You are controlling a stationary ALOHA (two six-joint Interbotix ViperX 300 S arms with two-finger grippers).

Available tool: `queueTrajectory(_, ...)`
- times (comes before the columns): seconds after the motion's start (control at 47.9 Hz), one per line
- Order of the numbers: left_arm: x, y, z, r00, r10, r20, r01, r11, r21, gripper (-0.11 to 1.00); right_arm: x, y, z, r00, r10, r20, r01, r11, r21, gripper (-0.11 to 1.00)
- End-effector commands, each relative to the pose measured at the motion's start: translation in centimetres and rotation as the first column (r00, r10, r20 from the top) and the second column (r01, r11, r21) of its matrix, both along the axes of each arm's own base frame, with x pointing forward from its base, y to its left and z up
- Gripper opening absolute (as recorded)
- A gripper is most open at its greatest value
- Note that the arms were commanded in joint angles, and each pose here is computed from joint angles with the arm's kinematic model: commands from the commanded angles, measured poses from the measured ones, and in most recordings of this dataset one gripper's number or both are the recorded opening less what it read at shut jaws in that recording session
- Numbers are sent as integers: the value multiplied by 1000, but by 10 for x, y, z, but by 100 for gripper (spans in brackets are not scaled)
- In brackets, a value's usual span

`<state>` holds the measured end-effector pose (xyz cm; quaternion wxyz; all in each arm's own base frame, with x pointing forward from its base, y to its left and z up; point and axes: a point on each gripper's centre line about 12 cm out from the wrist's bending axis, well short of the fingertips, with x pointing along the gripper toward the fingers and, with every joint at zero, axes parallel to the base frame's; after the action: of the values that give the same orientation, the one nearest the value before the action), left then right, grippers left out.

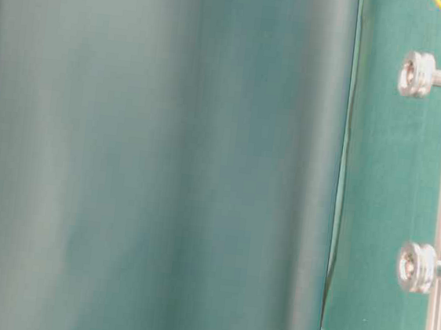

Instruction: Hook the rubber onto the shaft.

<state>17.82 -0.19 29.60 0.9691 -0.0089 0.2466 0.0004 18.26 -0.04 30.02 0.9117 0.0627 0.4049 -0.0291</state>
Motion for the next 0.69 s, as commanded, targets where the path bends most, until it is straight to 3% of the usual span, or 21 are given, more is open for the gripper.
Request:
queueTrajectory(0.0, 3, -1, 10, 1000, -4, 23, 4, 1000, 3, 2, 3, 0, 11, 1000, -5, 11, 5, 1000, 1, 5)
queueTrajectory(0.397, 3, -1, 10, 1000, -4, 25, 4, 1000, 3, 2, 7, -3, 3, 997, -25, -67, 24, 1000, -12, 5)
queueTrajectory(0.669, 3, -1, 10, 1000, -5, 23, 4, 1000, 3, 2, 7, -5, 4, 997, -28, -68, 26, 999, -30, 8)
